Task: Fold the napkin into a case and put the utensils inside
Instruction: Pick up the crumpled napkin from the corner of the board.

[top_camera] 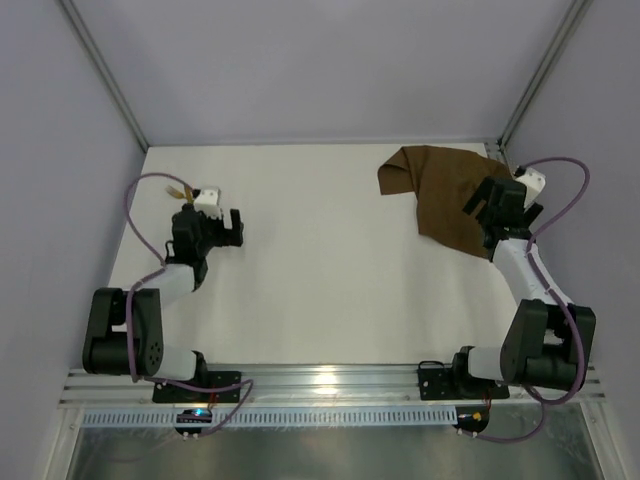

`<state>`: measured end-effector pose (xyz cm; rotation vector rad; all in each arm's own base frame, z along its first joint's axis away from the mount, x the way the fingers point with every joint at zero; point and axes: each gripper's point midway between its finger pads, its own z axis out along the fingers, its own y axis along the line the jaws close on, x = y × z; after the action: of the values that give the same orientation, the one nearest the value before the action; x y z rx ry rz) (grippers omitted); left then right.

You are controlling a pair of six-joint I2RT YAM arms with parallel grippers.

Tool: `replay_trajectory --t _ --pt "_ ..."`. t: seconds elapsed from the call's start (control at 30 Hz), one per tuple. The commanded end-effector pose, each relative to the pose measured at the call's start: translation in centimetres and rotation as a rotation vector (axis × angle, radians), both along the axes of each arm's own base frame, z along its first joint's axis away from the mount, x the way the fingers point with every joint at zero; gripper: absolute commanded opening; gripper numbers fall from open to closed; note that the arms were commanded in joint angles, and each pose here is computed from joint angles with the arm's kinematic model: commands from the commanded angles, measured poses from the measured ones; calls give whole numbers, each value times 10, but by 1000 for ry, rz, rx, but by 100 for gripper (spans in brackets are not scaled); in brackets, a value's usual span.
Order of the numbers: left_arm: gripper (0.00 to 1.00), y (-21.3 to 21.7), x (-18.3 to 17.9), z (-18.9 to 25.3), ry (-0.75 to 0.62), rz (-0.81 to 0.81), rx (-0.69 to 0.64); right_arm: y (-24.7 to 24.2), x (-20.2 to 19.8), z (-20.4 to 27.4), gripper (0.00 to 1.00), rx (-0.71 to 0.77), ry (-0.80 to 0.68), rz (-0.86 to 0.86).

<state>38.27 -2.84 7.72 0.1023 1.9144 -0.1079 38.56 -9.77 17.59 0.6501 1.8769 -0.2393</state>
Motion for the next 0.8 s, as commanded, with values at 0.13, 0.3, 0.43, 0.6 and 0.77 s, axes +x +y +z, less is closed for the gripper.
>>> replay_trajectory --t 0.13,0.3,0.43,0.6,0.77 --pt "99 -41 13 85 212 -275 -13 -22 -53 -101 99 237 396 -113" --pt "99 -33 -15 71 341 -316 82 -31 -47 -132 99 264 554 -37" --pt "99 -31 -43 69 392 -344 114 -26 -47 -160 99 297 675 5" --pt "99 -33 -53 89 373 -367 117 -25 -46 -171 77 308 703 21" --pt "99 -33 -52 100 391 -348 98 -22 -43 -173 27 320 713 44"
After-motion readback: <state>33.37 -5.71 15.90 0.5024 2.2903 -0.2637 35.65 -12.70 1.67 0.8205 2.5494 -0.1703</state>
